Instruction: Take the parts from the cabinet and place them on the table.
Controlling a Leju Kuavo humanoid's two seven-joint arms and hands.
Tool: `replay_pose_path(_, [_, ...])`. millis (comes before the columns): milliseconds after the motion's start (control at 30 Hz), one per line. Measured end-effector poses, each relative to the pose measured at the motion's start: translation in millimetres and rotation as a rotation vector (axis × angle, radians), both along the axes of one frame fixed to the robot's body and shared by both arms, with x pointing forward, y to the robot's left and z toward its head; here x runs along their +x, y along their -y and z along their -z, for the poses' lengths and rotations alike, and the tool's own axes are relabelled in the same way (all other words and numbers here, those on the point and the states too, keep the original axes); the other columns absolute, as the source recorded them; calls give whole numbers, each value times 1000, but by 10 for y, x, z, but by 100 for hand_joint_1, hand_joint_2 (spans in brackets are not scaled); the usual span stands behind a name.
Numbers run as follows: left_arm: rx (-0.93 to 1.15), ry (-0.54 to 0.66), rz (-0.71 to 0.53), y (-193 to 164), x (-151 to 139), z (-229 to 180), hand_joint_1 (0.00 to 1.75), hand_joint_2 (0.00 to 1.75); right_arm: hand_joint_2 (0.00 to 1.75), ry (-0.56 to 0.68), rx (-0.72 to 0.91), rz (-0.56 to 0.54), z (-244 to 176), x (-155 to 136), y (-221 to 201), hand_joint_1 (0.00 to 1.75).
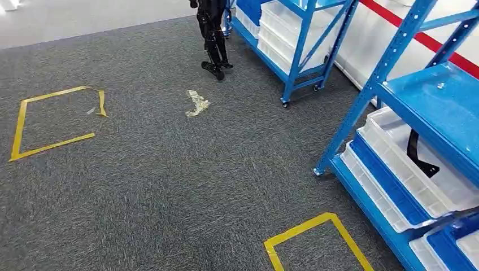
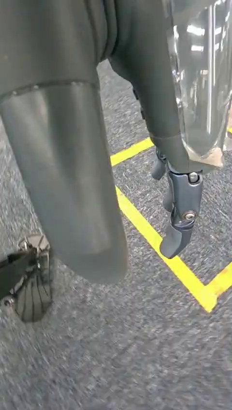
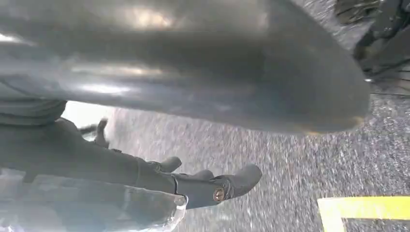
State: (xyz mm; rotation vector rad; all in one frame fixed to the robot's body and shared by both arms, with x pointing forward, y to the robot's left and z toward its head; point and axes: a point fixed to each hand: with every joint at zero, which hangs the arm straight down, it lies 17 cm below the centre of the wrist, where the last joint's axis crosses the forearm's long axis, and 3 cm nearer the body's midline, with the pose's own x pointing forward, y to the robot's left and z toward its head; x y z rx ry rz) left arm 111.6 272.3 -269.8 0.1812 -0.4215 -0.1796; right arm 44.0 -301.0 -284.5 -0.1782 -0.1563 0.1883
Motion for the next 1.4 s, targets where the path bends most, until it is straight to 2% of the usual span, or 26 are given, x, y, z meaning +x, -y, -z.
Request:
replay_pose_path(167, [-5,-3,2,30,26,-2,0,0,0,-14,4,6,8,-88,-40,0])
replay_pose_path(267, [-5,-4,2,30,22,-2,0,0,0,-8,6,6,4,-44,-59,0])
replay_pose_path(467, [-16,11,1,101,224,-39,0,0,0,-4,4,-9,4,-48,-60,0])
replay_pose_path(533, [-19,-4,-15,132,344,-54,0,0,0,2,-1,-27,1,-9,-54,0])
replay_pose_path(700, [-30,24,-46,198,876,-191,0,0,0,3,-15,-41,-1,12,-16,0])
replay_pose_path(933, [-35,63,-60,240,1172,-298,0,0,0,-3,-29,-56,0,-9,23,0])
replay_pose_path(1133, [-40,78,-72,339,1575,-462,0,0,0,-14,-41,-70,-2,26,67,0])
replay_pose_path(1400, [-61,115,-48,543,1834,-604,0,0,0,-6,-71,-67,-7,18,174,0])
